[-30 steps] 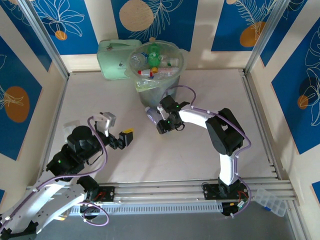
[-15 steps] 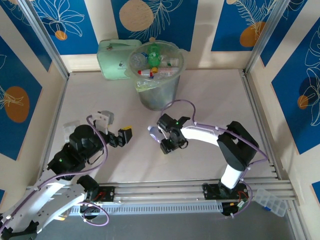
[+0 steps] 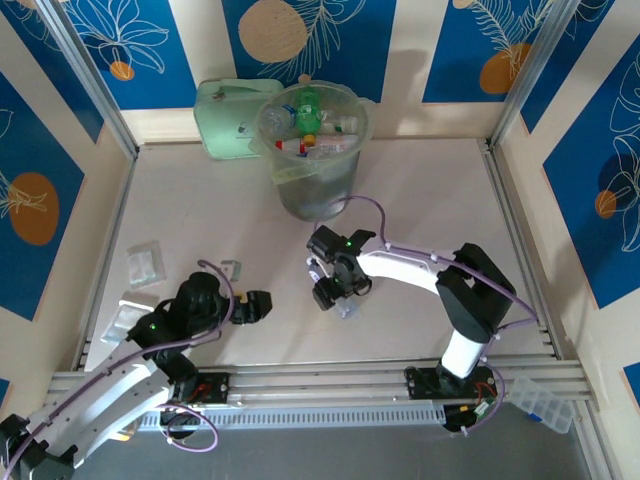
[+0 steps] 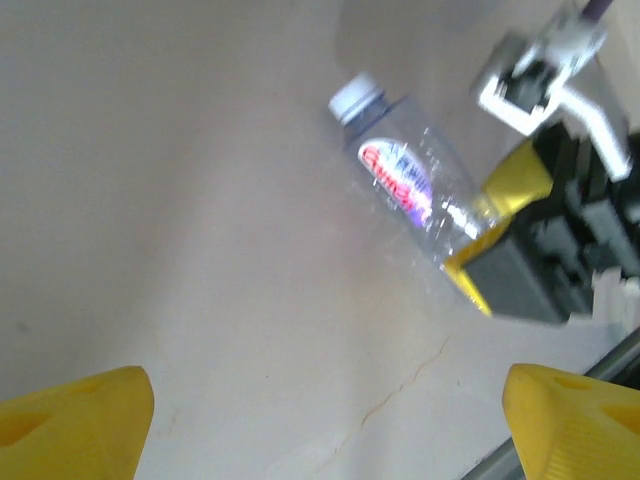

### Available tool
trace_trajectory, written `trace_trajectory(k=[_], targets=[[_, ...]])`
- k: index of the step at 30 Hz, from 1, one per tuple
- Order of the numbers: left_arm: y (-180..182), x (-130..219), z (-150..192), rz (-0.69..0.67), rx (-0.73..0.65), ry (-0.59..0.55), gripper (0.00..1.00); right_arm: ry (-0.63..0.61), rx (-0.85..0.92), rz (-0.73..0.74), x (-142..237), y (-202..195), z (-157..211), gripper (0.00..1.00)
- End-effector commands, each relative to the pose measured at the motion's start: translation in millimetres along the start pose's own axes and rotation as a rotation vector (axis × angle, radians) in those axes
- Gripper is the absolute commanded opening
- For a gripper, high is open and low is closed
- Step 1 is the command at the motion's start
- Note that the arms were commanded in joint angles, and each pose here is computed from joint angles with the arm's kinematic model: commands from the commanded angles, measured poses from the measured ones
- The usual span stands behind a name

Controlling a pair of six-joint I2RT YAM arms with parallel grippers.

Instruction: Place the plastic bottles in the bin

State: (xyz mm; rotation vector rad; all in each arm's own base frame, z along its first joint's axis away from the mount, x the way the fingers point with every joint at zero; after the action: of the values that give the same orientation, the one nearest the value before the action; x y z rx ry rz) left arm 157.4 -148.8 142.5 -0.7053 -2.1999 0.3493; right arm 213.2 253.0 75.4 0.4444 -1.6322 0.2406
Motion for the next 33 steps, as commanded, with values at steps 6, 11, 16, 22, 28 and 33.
trace_trajectory(k=[6,11,16,22,28,33], targets=[[5,3,20,0.035,0.029,0.023,0.90,0.027,0.014,0.027,-16,-4,-13,0.55],[1,-3,23,0.075,0.034,0.027,0.90,0.034,0.001,0.002,-16,-3,-12,0.47],[-15,8,3,0.129,0.016,-0.026,0.90,-0.055,-0.012,-0.064,19,1,-15,0.40],[-51,39,-50,0.202,-0.108,-0.161,0.91,-0.290,-0.043,-0.246,102,3,-25,0.40],[-77,64,-103,0.182,-0.293,-0.290,0.91,-0.496,-0.123,-0.464,186,-1,-44,0.40],[-97,70,-150,0.131,-0.443,-0.350,0.92,-0.645,-0.239,-0.583,247,-21,-82,0.40]])
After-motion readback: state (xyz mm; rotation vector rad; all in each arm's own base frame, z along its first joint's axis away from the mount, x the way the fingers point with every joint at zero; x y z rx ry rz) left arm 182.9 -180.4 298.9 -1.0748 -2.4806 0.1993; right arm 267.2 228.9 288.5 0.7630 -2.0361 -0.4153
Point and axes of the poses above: each hand's point on the last joint's axis, 136 mm out from that joint toward the fingers, its own x axis back along the fingers, its own y axis along the line the jaws close on, z = x × y, the point moved 3 cm from there along x, back along the fingers, and after that the axes turned 9 degrees about -x, right-handed, at the moved point
